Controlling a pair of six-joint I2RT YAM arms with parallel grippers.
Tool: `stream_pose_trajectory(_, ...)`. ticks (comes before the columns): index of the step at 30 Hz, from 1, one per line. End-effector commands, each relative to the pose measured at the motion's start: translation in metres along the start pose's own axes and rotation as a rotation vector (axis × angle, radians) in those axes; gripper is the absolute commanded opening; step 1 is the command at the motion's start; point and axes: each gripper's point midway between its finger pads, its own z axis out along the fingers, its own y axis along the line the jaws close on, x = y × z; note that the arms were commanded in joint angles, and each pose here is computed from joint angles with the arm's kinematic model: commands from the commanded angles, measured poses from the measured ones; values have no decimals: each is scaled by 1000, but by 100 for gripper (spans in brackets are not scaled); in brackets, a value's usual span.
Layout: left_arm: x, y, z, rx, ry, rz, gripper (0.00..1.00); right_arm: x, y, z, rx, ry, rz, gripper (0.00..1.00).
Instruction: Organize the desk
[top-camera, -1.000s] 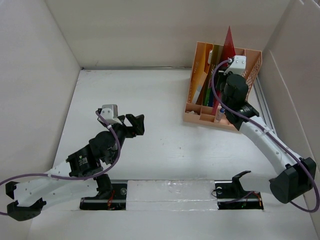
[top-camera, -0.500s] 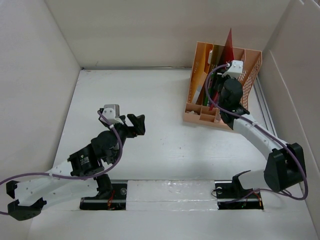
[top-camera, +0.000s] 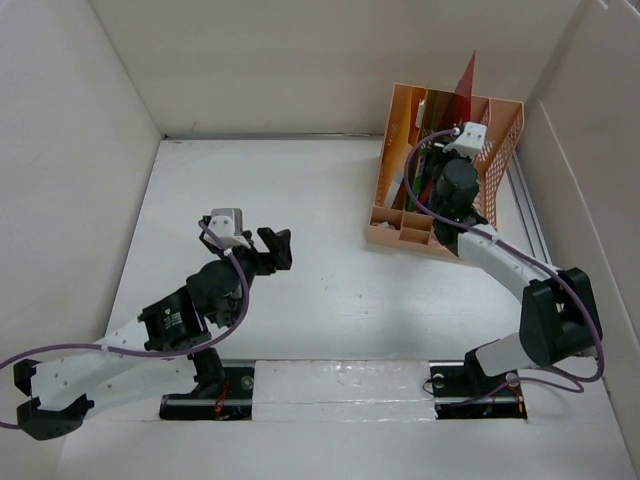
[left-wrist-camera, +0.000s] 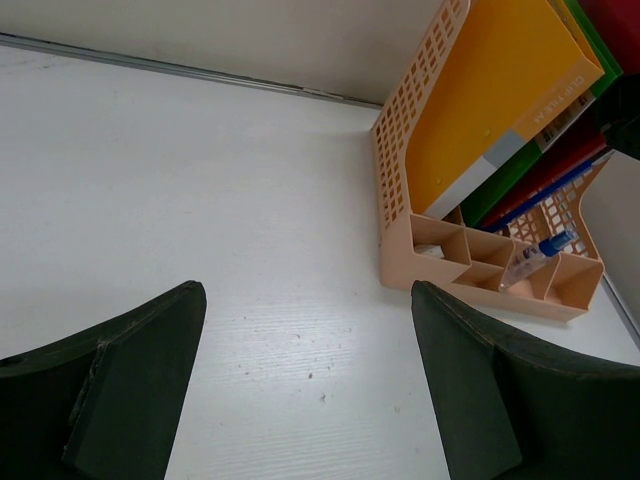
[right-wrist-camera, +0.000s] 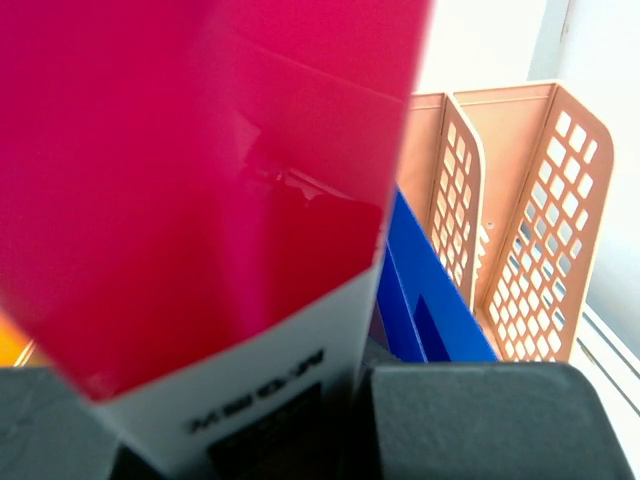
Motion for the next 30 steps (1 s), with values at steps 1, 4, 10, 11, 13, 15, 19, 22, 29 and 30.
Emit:
stream_pose_trajectory(1, -5, 1, 2, -14, -24, -9, 80, -26, -2, 6, 21, -95, 66, 0)
stream_pose_trajectory(4, -6, 1, 1, -15, -26, -9, 80, -6, -2, 5, 16, -62, 62, 0)
stream_pose_trajectory(10, -3, -1, 3, -13, -19, -1, 80, 12, -3, -2, 8, -18, 75, 0)
stream_pose_trajectory(11, -3, -1, 4, -15, -18, 1, 80, 15, -4, -4, 9, -8, 73, 0)
stream_pose_trajectory(13, -2, -1, 4, -16, -18, 1, 80, 17, -6, -6, 16, 1, 75, 0)
stream_pose_trajectory(15, -3, -3, 3, -7, -16, -5, 80, 19, -9, -9, 24, 12, 83, 0)
stream_pose_trajectory(19, -2, -1, 4, -14, -18, -2, 80, 20, -7, -16, -4, 22, 124, 13)
stream_pose_trajectory(22, -1, -3, 4, -5, -11, 2, 81, 18, -2, -19, -34, 42, 148, 39)
stream_pose_trajectory(29, 0, -6, 5, -1, -2, 7, 81, -2, 7, -30, -91, 33, 220, 53)
stream_pose_trajectory(30, 0, -5, 5, -4, -3, 7, 81, -5, 6, -31, -84, 31, 230, 53)
